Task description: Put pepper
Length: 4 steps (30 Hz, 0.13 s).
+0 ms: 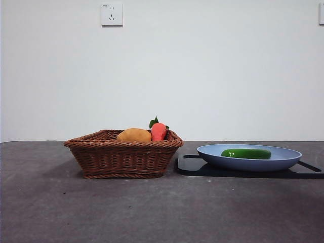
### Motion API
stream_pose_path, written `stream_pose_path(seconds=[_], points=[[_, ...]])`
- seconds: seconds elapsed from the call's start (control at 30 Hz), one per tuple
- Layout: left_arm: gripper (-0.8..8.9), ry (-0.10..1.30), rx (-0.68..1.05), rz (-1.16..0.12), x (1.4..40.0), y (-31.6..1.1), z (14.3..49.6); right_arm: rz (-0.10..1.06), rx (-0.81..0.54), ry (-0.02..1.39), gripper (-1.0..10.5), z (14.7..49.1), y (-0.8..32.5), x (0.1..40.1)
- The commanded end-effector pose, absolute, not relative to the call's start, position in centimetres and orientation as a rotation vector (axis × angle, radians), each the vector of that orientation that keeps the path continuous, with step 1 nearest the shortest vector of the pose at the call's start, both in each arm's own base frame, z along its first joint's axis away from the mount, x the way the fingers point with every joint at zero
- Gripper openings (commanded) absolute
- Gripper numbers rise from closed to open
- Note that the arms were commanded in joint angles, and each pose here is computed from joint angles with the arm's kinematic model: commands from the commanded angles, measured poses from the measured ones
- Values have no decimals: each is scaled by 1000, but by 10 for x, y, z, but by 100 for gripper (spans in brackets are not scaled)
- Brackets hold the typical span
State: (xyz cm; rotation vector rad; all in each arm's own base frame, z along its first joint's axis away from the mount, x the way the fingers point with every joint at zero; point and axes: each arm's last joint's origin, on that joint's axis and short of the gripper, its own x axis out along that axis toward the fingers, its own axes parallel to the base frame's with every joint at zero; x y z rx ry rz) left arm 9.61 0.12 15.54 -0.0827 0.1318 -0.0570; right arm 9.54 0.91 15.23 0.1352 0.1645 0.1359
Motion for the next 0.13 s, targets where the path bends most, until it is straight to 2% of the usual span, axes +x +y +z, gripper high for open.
stream_pose_path(seconds=[0.03, 0.13], points=[[8, 128, -92, -55, 96, 1, 153, 133, 157, 176, 11, 150, 9, 95], [8, 128, -92, -55, 96, 1, 153, 132, 156, 175, 11, 150, 9, 95]])
